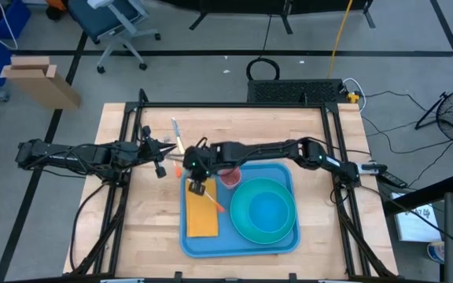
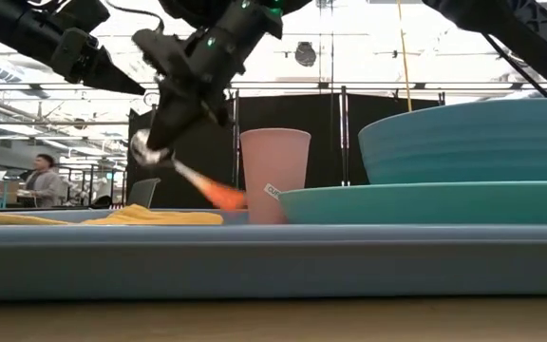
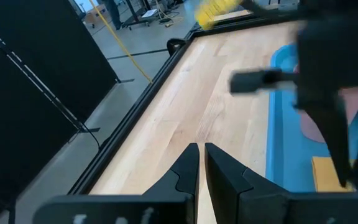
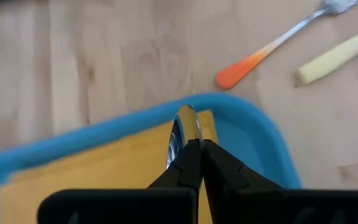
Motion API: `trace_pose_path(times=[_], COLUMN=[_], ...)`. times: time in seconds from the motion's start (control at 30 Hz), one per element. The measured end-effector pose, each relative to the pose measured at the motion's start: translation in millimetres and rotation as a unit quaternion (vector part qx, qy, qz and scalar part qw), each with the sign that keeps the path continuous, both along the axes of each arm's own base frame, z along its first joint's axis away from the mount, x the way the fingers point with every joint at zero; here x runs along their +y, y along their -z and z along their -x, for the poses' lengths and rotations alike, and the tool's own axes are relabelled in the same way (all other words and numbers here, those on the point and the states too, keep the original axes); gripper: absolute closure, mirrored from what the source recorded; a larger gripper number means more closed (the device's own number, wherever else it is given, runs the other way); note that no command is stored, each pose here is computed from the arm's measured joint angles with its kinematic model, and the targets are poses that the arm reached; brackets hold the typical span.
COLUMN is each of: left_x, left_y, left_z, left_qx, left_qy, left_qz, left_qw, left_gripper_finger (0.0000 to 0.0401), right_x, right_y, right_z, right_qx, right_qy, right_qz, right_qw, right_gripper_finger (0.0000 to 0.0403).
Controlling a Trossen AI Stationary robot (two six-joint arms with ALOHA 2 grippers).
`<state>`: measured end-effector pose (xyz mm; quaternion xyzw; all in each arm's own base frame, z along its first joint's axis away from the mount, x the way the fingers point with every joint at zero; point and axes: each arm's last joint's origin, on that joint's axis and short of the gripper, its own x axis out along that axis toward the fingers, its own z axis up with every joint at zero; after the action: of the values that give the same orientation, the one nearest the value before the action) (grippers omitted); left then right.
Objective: Set up tray
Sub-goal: Put the orange spoon on the yellow napkin
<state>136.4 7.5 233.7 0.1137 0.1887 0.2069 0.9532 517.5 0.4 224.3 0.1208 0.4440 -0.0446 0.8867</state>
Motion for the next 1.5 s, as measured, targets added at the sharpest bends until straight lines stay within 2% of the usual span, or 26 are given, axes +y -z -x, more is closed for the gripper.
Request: trace_pose_path(times=[0.1, 0.3, 0.43, 0.57, 0.7, 0.93, 1.1, 1.3, 1.5], left_x=[0.0, 0.0, 0.0, 0.0, 0.0, -1.2, -1.3, -1.3, -1.4], left_y=[0.3, 0.6, 2.8, 3.8, 3.8, 4.0, 4.0, 3.9, 3.9], left_z=[0.1, 0.2, 1.1, 1.5, 1.5, 1.0, 0.9, 0.9, 0.8], left_qx=[0.002, 0.005, 0.019, 0.025, 0.026, 0.025, 0.025, 0.025, 0.025], left_qy=[0.0, 0.001, 0.003, 0.003, 0.004, 0.024, 0.027, 0.026, 0.029], left_qz=[0.0, -0.002, -0.006, -0.007, -0.008, 0.001, 0.001, 0.001, 0.002], left_qw=[1.0, 1.0, 1.0, 1.0, 1.0, 0.999, 0.999, 0.999, 0.999], left_gripper_finger=[0.037, 0.037, 0.037, 0.037, 0.037, 0.037, 0.037, 0.037, 0.037], right_x=[-7.9, -13.6, -10.4, -2.3, 8.9, 17.2, 21.6, 27.2, 28.5], right_y=[-9.0, -5.7, -0.2, 4.5, 17.9, 35.3, 32.6, 17.2, 16.2], right_z=[2.4, 0.5, 3.0, 0.8, -0.9, 3.4, 6.7, 10.3, 10.4], right_qx=[-0.008, -0.005, 0.016, -0.005, -0.018, 0.001, 0.002, -0.017, -0.016], right_qy=[0.023, 0.076, 0.124, 0.168, 0.179, 0.206, 0.224, 0.231, 0.217], right_qz=[-0.026, -0.094, -0.078, -0.047, -0.066, -0.083, -0.057, -0.049, -0.049], right_qw=[0.999, 0.993, 0.989, 0.985, 0.981, 0.975, 0.973, 0.972, 0.975], right_gripper_finger=[0.0402, 0.0402, 0.0402, 0.0403, 0.0403, 0.0403, 0.0403, 0.0403, 0.0403])
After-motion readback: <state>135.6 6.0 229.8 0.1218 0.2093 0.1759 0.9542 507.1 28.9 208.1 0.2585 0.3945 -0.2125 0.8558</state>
